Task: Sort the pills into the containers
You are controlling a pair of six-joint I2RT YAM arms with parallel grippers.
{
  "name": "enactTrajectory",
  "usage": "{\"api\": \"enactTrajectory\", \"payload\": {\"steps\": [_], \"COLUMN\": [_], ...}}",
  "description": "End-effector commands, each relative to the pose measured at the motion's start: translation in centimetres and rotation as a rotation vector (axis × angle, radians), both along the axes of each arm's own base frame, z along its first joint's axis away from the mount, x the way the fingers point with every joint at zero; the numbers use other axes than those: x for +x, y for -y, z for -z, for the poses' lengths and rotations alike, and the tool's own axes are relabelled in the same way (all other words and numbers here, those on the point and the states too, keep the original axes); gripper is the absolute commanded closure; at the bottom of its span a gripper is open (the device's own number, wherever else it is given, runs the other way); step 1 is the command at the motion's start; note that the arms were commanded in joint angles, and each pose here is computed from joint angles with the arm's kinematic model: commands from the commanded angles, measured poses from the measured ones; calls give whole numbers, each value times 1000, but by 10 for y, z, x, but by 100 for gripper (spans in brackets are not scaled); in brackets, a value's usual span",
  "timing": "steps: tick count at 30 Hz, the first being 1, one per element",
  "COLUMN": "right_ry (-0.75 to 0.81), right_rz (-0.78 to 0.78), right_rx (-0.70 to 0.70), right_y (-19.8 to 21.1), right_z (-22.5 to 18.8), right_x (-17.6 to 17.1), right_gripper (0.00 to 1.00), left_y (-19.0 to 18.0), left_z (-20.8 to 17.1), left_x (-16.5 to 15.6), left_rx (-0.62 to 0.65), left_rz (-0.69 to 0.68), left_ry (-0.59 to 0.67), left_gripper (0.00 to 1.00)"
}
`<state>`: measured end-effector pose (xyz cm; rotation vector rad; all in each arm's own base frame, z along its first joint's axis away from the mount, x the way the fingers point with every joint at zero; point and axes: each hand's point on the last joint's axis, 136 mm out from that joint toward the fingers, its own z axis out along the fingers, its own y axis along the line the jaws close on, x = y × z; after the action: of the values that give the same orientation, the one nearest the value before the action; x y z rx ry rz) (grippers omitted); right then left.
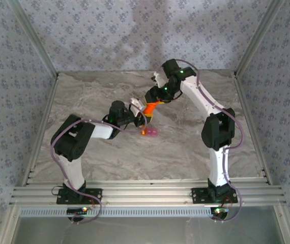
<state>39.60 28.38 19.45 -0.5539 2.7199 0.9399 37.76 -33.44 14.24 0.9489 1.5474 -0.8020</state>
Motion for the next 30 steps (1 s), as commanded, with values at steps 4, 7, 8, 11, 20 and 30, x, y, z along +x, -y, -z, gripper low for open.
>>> {"api": "enactTrajectory", "payload": {"steps": [4, 7, 8, 11, 20, 30], "right_ry": [44, 73, 80, 107, 167, 205], "right_rz": [39, 60, 66, 86, 154, 241], "right_rx": [60, 89, 95, 127, 217, 248], "right_y": [-2, 0, 1, 5, 17, 37], "right_z": [-37, -51, -54, -67, -92, -99], "right_x": [1, 5, 6, 10, 22, 33], "right_gripper": [32, 30, 29, 26, 22, 26], "left_y": [7, 8, 7, 7, 8, 9], "left_z": [-71, -72, -72, -72, -68, -69], "left_x": [-2, -3, -2, -1, 0, 1], "left_rx": [-126, -131, -132, -133, -132, -133], "left_rz": [26, 26, 25, 24, 24, 23], "left_ry": [182, 185, 185, 183, 174, 175], "left_gripper": [100, 100, 100, 100, 100, 100]}}
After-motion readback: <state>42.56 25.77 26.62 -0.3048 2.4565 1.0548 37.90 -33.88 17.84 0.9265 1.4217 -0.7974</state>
